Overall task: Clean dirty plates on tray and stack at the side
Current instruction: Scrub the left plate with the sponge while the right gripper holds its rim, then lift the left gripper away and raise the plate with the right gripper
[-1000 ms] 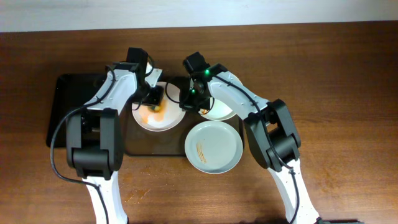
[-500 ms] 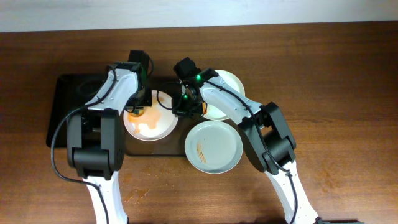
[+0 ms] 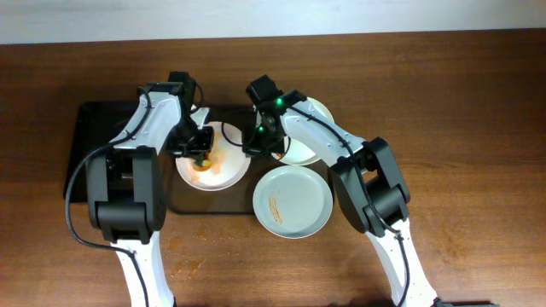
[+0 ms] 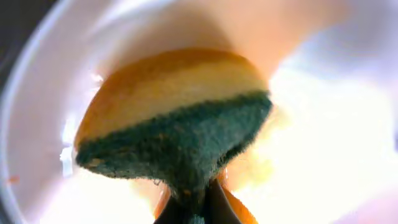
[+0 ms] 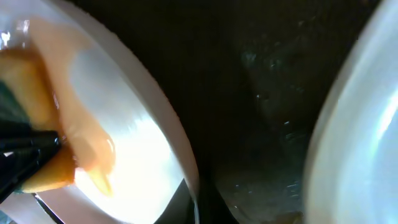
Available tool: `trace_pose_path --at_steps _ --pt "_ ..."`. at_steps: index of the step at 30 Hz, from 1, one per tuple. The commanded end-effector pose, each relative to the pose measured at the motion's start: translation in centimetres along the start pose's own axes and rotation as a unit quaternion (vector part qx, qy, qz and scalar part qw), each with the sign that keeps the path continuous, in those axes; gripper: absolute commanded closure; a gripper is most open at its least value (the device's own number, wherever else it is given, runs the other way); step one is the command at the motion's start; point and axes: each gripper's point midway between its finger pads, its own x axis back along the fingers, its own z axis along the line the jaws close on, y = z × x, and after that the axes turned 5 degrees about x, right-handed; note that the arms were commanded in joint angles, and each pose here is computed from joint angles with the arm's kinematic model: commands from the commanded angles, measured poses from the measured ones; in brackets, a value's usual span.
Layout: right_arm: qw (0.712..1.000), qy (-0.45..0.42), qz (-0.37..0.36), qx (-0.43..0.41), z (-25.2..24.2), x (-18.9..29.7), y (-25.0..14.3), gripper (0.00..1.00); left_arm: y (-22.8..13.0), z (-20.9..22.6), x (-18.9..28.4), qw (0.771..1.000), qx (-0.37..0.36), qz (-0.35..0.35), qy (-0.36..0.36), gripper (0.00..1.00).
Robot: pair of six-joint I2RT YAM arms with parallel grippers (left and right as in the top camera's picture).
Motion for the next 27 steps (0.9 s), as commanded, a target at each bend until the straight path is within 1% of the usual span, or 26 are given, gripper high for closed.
trace_pose_path --at_steps 1,3,5,6,7,8,10,13,14,15,16,17,18,19,20,21,23,25,27 --pt "1.0 -0.006 0.01 -0.009 -0.5 -1.1 -0.4 0.96 1.9 -3.2 -0.8 0.996 -0.03 -0.031 -0.078 0.99" --pt "1.0 -0.006 0.01 -0.009 -0.5 -1.1 -0.4 0.96 4.5 -2.7 -0.5 0.994 -0.009 -0.084 -0.074 0.99" --pt "1.0 -0.007 0.01 -0.009 -0.6 -1.1 -0.4 0.96 6.2 -0.5 -0.3 0.992 0.044 -0.118 -0.018 0.99" --pt "1.0 -0.007 0.009 -0.009 -0.6 -1.1 -0.4 0.96 6.4 1.0 -0.1 0.99 0.064 -0.126 0.026 0.99" --pt "1.0 -0.009 0.009 -0.009 -0.6 -1.1 -0.4 0.96 5.9 2.7 0.0 0.987 0.073 -0.121 0.073 0.99" --pt "1.0 -0.012 0.007 -0.009 -0.7 -1.1 -0.3 0.96 5.4 3.7 0.2 0.985 0.076 -0.113 0.105 0.99" --pt "1.0 -0.016 0.004 -0.012 -0.8 -1.1 -0.2 0.96 4.2 4.9 0.3 0.983 0.079 -0.093 0.138 0.99" --pt "1.0 -0.017 0.002 -0.014 -0.8 -1.2 -0.2 0.96 3.7 3.6 -0.1 0.989 0.076 -0.078 0.103 0.99" --pt "1.0 -0.017 0.002 -0.014 -0.7 -1.2 -0.2 0.92 3.7 3.1 -0.2 0.99 0.075 -0.077 0.089 0.99" --pt "1.0 -0.017 0.003 -0.013 -0.7 -1.2 -0.3 0.85 3.7 2.6 -0.3 0.992 0.074 -0.075 0.075 0.99" --pt "1.0 -0.017 0.003 -0.011 -0.5 -1.3 -0.4 0.84 3.7 2.4 -0.3 0.992 0.074 -0.074 0.069 0.99" --pt "1.0 -0.016 0.003 -0.009 -0.4 -1.4 -0.4 0.84 3.7 2.1 -0.4 0.993 0.073 -0.073 0.06 0.99" --pt "1.0 -0.016 0.003 -0.007 -0.3 -1.4 -0.5 0.96 3.6 1.5 -0.5 0.994 0.069 -0.069 0.042 0.99" --pt "1.0 -0.016 0.003 -0.008 -0.3 -1.4 -0.5 0.96 3.5 -0.6 -0.3 0.997 0.037 -0.06 -0.015 0.99" --pt "1.0 -0.016 0.004 -0.008 -0.3 -1.4 -0.5 0.96 3.5 -2.0 0.3 0.997 0.021 -0.056 -0.056 0.99" --pt "1.0 -0.016 0.004 -0.008 -0.3 -1.4 -0.5 0.96 3.8 -2.5 1.2 0.996 0.019 -0.058 -0.07 0.99" --pt "1.0 -0.018 0.007 -0.009 -0.4 -1.4 -0.7 0.96 5.3 -2.2 4.3 0.994 0.023 -0.081 -0.071 0.99" --pt "1.0 -0.016 0.004 -0.004 -0.2 -1.2 -0.5 0.96 7.1 -1.6 8.1 0.99 0.029 -0.115 -0.073 0.99" --pt "1.0 -0.013 -0.007 0.025 0.8 0.1 0.1 0.96 8.8 -0.7 12.2 0.983 0.034 -0.161 -0.075 0.99"
